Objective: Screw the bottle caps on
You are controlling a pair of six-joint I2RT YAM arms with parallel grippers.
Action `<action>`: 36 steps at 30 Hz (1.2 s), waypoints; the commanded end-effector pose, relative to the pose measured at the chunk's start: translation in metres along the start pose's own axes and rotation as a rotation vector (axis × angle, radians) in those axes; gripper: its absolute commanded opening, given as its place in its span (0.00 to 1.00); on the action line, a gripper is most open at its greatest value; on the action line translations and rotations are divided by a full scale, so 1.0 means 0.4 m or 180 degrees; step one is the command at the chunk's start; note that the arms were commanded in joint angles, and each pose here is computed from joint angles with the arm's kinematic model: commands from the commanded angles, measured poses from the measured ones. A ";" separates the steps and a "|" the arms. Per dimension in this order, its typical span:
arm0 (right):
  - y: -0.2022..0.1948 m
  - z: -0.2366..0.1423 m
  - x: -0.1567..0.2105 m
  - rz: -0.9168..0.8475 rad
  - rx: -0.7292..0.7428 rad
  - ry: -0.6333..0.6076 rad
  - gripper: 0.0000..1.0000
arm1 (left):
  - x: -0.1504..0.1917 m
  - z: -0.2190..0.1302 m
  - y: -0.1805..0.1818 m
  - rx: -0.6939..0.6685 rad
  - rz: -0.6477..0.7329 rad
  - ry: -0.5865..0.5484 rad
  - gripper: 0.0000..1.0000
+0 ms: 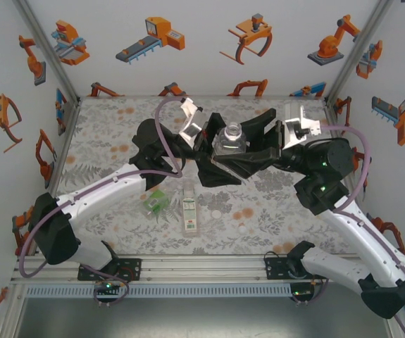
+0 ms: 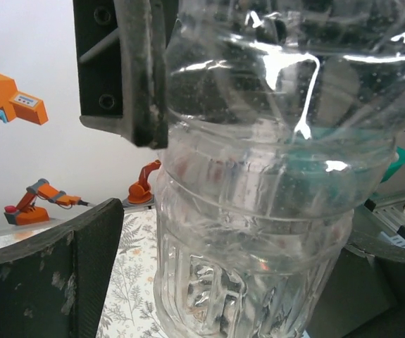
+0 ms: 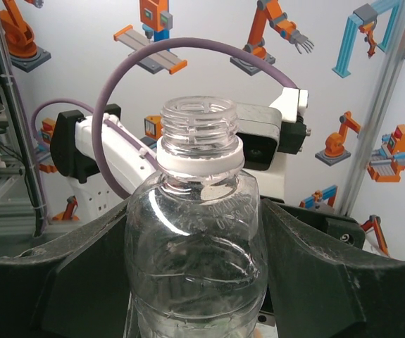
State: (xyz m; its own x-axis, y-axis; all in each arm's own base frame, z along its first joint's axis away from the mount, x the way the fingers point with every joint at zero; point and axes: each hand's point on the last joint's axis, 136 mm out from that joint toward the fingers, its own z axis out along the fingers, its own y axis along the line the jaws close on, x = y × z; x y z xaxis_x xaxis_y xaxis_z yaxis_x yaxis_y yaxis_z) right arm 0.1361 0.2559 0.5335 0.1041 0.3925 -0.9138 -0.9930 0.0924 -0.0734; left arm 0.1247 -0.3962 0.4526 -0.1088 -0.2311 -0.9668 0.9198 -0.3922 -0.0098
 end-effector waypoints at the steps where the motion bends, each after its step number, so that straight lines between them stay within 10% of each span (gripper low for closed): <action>1: 0.019 -0.009 -0.034 -0.0197 -0.0054 -0.0159 0.49 | -0.054 0.016 -0.022 0.0075 0.0223 -0.0149 0.81; 24: -0.003 -0.036 -0.025 -0.0403 0.0269 -0.0180 0.49 | -0.067 0.032 -0.030 0.0131 0.0311 -0.0234 0.48; 30: -0.025 -0.048 -0.025 -0.0457 0.0494 -0.0168 0.85 | -0.053 0.020 -0.007 -0.0059 0.0369 -0.0218 0.42; 36: -0.049 -0.079 -0.033 -0.0545 0.0859 -0.0131 0.92 | -0.029 -0.035 0.033 -0.0446 0.0393 -0.0016 0.41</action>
State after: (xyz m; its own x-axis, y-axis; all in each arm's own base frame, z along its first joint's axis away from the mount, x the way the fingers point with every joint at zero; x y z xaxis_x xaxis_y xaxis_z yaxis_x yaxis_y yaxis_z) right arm 0.1469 0.2315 0.5320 0.2305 0.3978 -0.8880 -0.9446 0.3107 -0.1060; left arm 0.1369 -0.3982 0.4568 -0.0572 -0.2695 -0.9613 0.9510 -0.3078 0.0297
